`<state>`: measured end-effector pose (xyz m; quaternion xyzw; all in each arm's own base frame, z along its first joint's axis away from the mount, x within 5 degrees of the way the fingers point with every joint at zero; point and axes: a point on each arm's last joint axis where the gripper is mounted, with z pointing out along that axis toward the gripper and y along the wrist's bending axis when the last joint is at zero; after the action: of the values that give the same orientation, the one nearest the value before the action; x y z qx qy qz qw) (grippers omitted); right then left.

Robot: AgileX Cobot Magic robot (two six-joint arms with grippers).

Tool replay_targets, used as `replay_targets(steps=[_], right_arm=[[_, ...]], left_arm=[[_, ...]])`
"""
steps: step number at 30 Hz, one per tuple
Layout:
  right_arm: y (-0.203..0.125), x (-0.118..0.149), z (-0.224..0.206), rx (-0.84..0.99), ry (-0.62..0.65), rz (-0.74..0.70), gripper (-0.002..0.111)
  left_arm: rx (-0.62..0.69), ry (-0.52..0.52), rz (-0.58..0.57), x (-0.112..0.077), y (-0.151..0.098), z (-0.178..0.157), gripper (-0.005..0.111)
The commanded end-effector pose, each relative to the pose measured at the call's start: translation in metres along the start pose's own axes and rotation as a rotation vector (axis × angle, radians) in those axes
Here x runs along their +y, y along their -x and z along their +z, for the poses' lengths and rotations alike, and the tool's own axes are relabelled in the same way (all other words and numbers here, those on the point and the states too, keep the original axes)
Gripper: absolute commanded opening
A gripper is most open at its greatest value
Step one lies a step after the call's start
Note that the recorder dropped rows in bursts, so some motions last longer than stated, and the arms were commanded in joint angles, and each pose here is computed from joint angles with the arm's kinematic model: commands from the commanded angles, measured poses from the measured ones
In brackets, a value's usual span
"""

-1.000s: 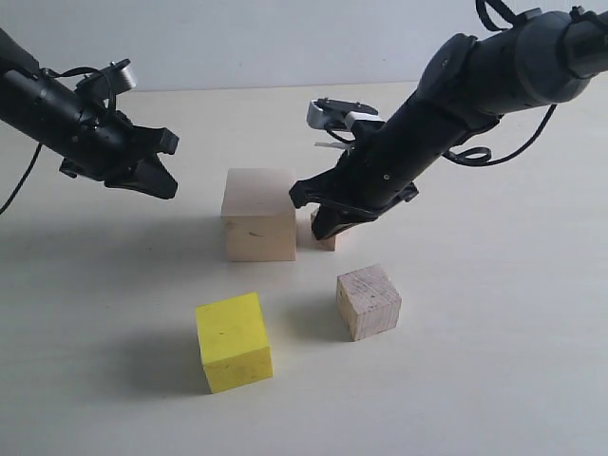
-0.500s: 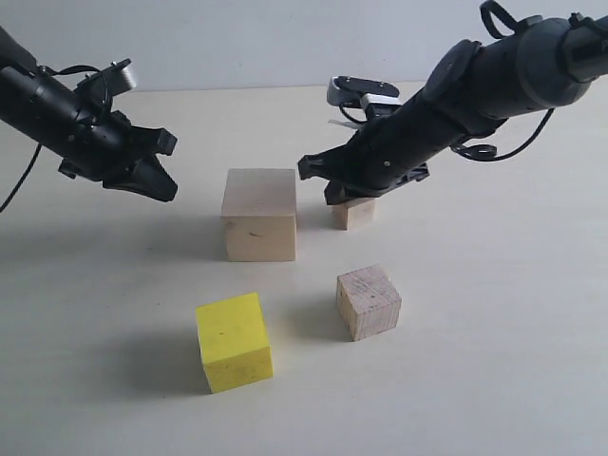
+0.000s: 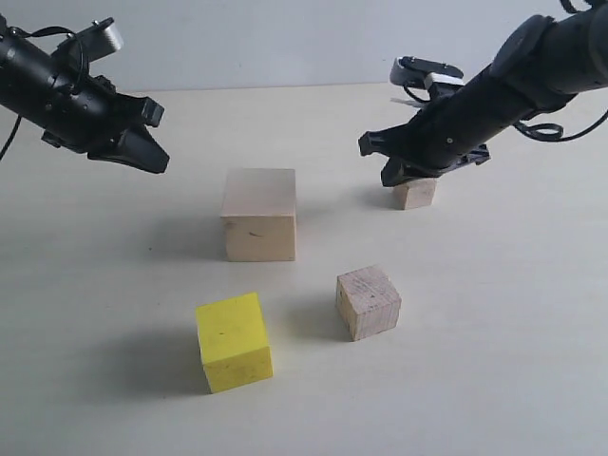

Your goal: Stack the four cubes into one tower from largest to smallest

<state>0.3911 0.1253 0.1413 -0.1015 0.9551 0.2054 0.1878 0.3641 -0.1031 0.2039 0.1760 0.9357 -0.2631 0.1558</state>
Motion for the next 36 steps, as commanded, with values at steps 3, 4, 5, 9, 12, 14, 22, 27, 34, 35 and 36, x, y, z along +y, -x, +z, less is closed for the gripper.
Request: replay_targets(steps=[3,4,5,9,12,14,22,27,34,35,36], right_arm=[[0.013,0.039,-0.092,-0.162,0.046,-0.155,0.000],[0.012,0.043,-0.105,-0.203,0.047,-0.153,0.000],[0.008,0.049,-0.122,-0.252,0.053,-0.146,0.000],[-0.026,0.060,-0.167,-0.368,0.054,-0.127,0.000],[-0.057,0.067,-0.193,-0.407,0.060,-0.144,0.000],[-0.072,0.070,-0.204,-0.420,0.070,-0.155,0.000],[-0.124,0.081,-0.235,-0.423,0.106,-0.253,0.000],[-0.134,0.085,-0.233,-0.324,0.162,-0.243,0.000],[-0.139,0.088,-0.233,-0.269,0.194,-0.251,0.000],[-0.139,0.088,-0.233,-0.269,0.194,-0.251,0.000],[-0.139,0.088,-0.233,-0.269,0.194,-0.251,0.000]], left_arm=[[-0.089,0.039,0.141,-0.025,-0.018,-0.042,0.000],[-0.094,0.040,0.180,-0.030,-0.022,-0.045,0.000],[-0.105,0.045,0.225,-0.040,-0.027,-0.049,0.000],[-0.009,0.097,0.537,-0.091,-0.046,-0.033,0.000],[0.087,0.180,0.656,-0.110,-0.057,-0.020,0.000],[0.120,0.217,0.737,-0.118,-0.061,-0.016,0.000],[0.145,0.221,0.839,-0.134,-0.067,-0.010,0.000],[0.159,0.141,0.817,-0.136,-0.068,0.005,0.000],[0.253,0.069,0.780,-0.125,-0.066,0.053,0.000],[0.242,0.066,0.772,-0.125,-0.064,0.055,0.000],[0.232,0.069,0.771,-0.125,-0.058,0.060,0.000]])
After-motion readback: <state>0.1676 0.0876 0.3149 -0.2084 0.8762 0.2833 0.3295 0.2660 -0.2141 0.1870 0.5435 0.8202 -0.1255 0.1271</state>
